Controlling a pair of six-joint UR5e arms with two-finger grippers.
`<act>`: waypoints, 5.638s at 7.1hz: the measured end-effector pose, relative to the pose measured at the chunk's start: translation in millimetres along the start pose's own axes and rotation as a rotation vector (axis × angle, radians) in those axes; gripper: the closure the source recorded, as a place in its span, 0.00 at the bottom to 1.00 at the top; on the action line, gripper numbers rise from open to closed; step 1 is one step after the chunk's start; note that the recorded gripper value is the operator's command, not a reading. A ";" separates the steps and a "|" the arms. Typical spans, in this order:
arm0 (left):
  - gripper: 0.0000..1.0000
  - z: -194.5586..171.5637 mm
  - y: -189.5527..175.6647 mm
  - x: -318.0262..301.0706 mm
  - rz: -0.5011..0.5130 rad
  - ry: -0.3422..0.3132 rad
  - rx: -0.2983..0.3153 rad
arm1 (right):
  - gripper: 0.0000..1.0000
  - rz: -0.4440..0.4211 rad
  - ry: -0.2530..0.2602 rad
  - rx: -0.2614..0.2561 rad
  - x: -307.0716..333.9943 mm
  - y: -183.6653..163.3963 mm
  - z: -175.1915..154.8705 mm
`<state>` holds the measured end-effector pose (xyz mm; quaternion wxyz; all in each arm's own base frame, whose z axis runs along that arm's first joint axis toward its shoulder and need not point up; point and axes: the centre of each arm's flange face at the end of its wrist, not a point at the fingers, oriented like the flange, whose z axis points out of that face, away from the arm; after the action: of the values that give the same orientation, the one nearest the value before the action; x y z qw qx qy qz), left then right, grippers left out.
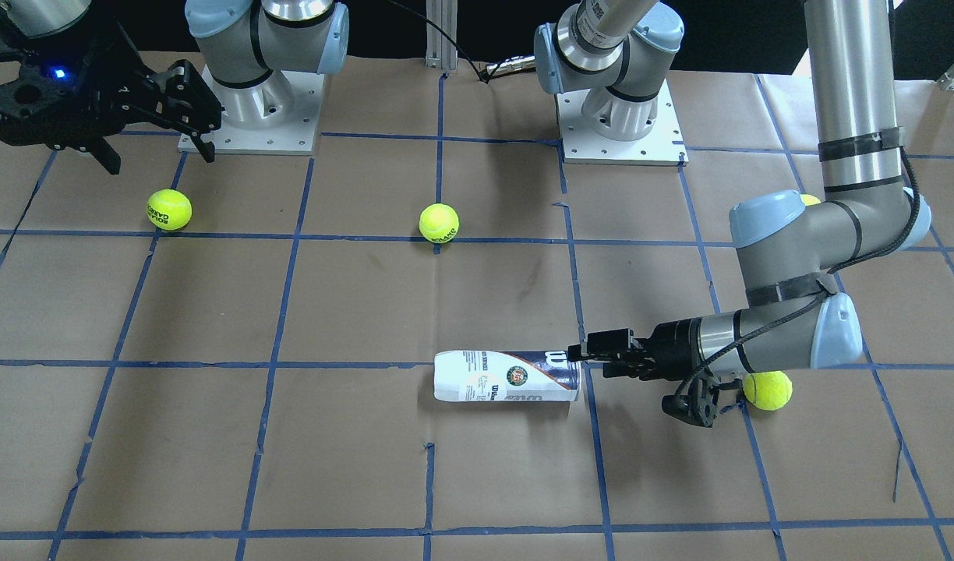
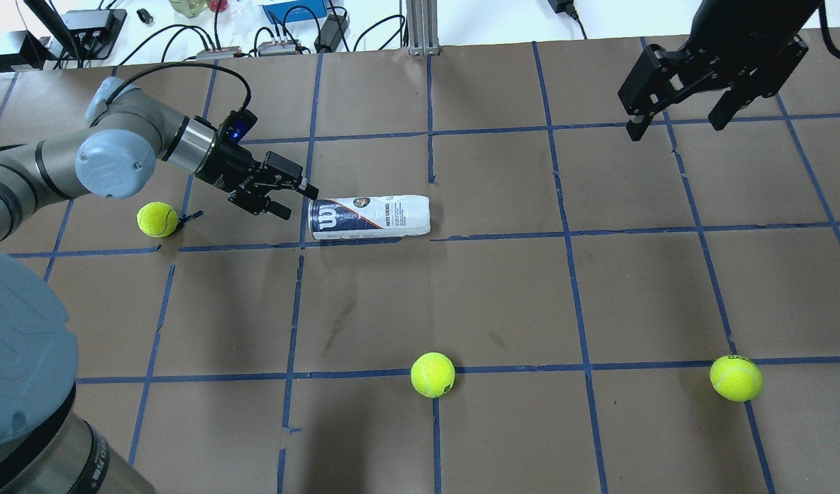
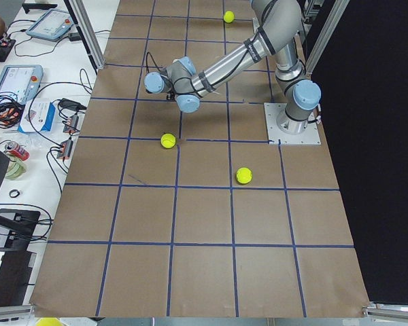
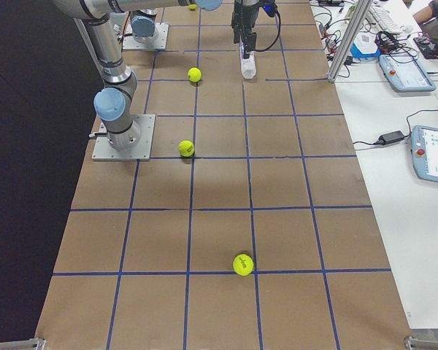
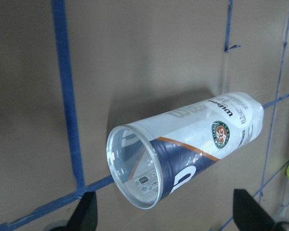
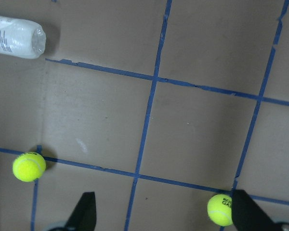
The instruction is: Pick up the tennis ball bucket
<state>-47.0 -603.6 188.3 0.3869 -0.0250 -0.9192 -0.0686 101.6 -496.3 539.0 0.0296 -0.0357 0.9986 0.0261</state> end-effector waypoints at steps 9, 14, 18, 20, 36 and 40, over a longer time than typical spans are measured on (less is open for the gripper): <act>1.00 -2.5 9.4 72.9 0.011 0.098 0.101 | 0.00 0.131 0.007 -0.021 -7.3 5.7 19.0; 1.00 -74.4 3.7 242.6 -0.066 -0.205 0.247 | 0.00 0.160 0.057 -0.025 -7.4 7.9 20.5; 1.00 -36.0 -44.7 294.8 0.107 -0.684 0.240 | 0.00 0.164 0.056 -0.026 -8.1 8.0 21.0; 1.00 17.2 -66.9 304.0 0.214 -0.812 0.131 | 0.00 0.164 0.051 -0.028 -8.9 8.0 21.7; 0.00 -87.8 112.6 304.4 0.102 -0.885 0.107 | 0.00 0.109 0.052 0.042 -25.1 -13.4 32.2; 0.00 -138.9 141.3 268.5 -0.094 -0.813 0.142 | 0.00 0.093 0.057 0.036 -38.9 -11.4 37.0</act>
<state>-122.4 -486.0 491.3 -0.0103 0.0187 -0.9997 -0.0074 143.2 -502.9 504.0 0.0007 0.0104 0.9999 0.0086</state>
